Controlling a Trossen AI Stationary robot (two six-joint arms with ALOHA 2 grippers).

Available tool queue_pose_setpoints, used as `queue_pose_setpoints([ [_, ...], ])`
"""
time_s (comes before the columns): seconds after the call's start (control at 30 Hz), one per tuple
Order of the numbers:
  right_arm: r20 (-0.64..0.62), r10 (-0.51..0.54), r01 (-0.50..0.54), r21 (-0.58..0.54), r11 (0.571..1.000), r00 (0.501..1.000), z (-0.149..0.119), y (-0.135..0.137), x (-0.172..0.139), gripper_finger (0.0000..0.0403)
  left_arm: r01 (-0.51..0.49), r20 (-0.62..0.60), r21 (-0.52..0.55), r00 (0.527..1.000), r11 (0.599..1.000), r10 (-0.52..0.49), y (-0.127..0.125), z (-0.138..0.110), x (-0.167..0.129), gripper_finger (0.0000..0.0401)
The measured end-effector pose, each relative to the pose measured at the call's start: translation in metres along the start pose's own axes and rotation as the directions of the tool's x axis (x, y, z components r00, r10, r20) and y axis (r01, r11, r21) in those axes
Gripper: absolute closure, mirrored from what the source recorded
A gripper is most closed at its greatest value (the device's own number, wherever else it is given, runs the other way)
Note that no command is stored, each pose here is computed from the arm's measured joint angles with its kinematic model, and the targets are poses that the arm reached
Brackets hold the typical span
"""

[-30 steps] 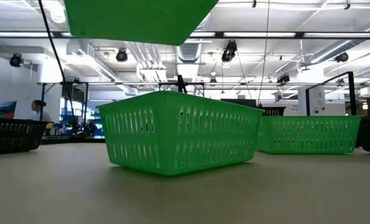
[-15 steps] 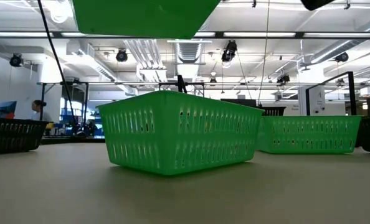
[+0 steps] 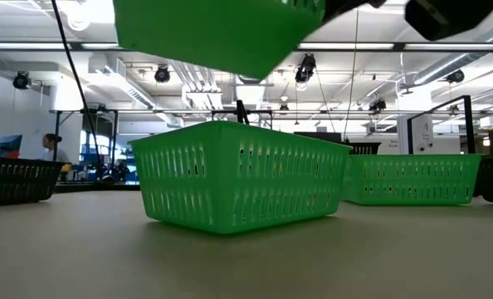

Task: Stack baskets on shelf by color
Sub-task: Put the left green bin on the shelf

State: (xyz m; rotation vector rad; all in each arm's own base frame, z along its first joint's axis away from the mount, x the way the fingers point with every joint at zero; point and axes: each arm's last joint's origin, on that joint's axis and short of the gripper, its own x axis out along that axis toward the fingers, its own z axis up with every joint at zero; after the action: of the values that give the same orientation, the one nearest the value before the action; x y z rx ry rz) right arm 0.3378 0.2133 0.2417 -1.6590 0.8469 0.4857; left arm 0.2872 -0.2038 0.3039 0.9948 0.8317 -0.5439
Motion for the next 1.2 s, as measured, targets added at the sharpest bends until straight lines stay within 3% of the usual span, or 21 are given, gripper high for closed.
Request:
queue_pose_setpoints([
  [0.13,0.029,0.052,-0.054,0.085,0.995,0.998,0.001,0.005,0.002,0.0388,-0.036,0.020,-0.078,0.999,0.996,0.037,0.007,0.000,0.002,0.0366],
  [0.4,0.061,0.146,-0.156,0.231,0.960,0.987,0.003,0.013,0.009,0.0394,-0.081,0.041,-0.158,0.995,0.984,0.089,0.021,-0.001,-0.002,0.0234],
  [0.5,0.056,0.154,-0.164,0.331,0.929,0.986,0.002,0.014,0.009,0.0395,-0.140,0.040,-0.218,0.987,0.966,0.153,0.027,-0.002,-0.015,0.0203],
  [0.6,0.052,0.163,-0.169,0.444,0.880,0.985,-0.001,0.014,0.005,0.0395,-0.219,-0.032,-0.316,0.975,0.923,0.220,0.028,-0.014,-0.028,0.0193],
  [0.7,0.034,0.191,-0.178,0.553,0.814,0.981,-0.010,0.015,-0.005,0.0395,-0.284,-0.147,-0.455,0.959,0.844,0.244,0.024,-0.033,-0.041,0.0192],
  [0.87,0.002,0.224,-0.163,0.697,0.699,0.974,-0.029,0.015,-0.028,0.0395,-0.355,-0.255,-0.671,0.935,0.651,0.248,0.005,-0.069,-0.052,0.0191],
  [1.03,-0.021,0.178,-0.089,0.805,0.587,0.984,-0.058,0.010,-0.064,0.0395,-0.398,-0.299,-0.781,0.915,0.482,0.271,-0.025,-0.104,-0.039,0.0191],
  [1.2,-0.123,0.157,0.040,0.892,0.450,0.980,-0.105,0.016,-0.102,0.0395,-0.378,-0.278,-0.857,0.911,0.349,0.305,-0.050,-0.127,-0.013,0.0191],
])
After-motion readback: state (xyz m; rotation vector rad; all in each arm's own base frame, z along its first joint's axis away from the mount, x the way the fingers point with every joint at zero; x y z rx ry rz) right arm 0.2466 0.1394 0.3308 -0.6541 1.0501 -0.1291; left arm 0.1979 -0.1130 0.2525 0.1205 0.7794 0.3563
